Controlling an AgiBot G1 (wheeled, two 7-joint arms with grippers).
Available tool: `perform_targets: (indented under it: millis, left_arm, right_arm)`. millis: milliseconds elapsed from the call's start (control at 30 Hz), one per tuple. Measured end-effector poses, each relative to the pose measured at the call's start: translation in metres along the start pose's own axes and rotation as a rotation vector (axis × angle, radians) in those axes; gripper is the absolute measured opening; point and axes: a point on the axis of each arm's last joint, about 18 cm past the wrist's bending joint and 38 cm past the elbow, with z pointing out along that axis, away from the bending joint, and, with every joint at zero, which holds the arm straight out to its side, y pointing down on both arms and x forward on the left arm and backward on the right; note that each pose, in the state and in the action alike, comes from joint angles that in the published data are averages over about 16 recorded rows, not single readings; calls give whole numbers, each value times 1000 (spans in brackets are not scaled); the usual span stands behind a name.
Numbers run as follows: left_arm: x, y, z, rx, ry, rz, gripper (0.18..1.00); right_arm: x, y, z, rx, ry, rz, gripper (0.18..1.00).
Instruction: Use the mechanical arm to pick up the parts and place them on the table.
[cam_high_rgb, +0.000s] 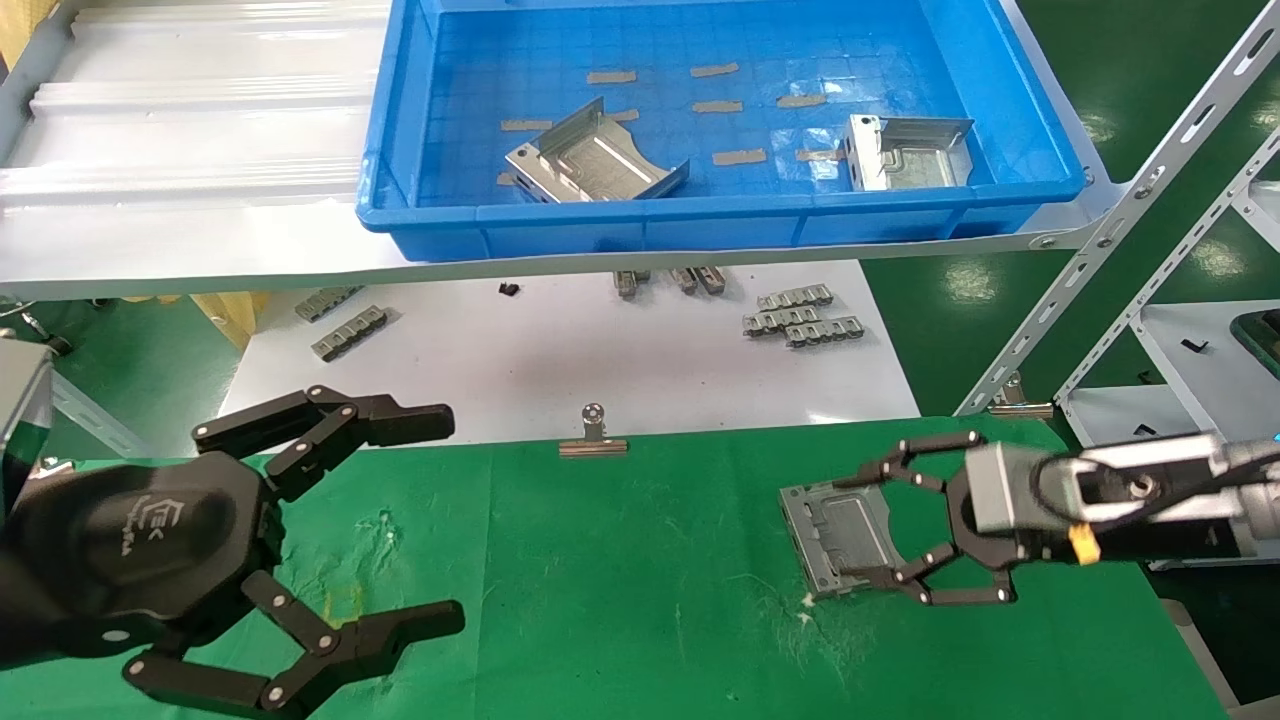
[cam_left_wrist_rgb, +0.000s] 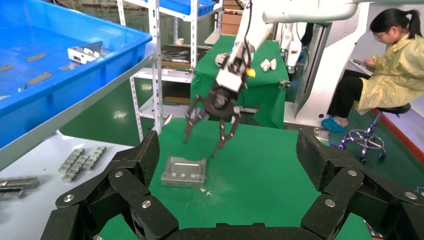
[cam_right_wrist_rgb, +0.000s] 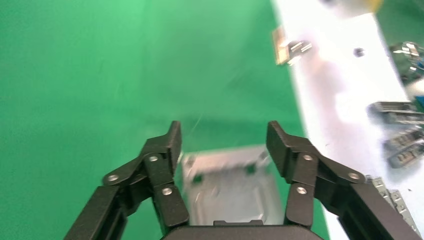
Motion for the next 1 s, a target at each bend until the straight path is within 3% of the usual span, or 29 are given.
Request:
perform_targets:
  millis: [200, 433, 633, 1000]
  left_arm:
    - [0, 0, 0, 0, 0, 0, 1001]
    - [0, 0, 0, 0, 0, 0, 1001]
    - [0, 0, 0, 0, 0, 0, 1001]
    - [0, 0, 0, 0, 0, 0, 1001]
  right_arm:
    - [8, -12, -8, 56, 44, 66, 701]
    - [8, -15, -8, 78, 51, 79, 846]
    - [3, -19, 0, 113, 45, 100, 930]
    - [-8, -40, 13, 245, 45, 188, 994]
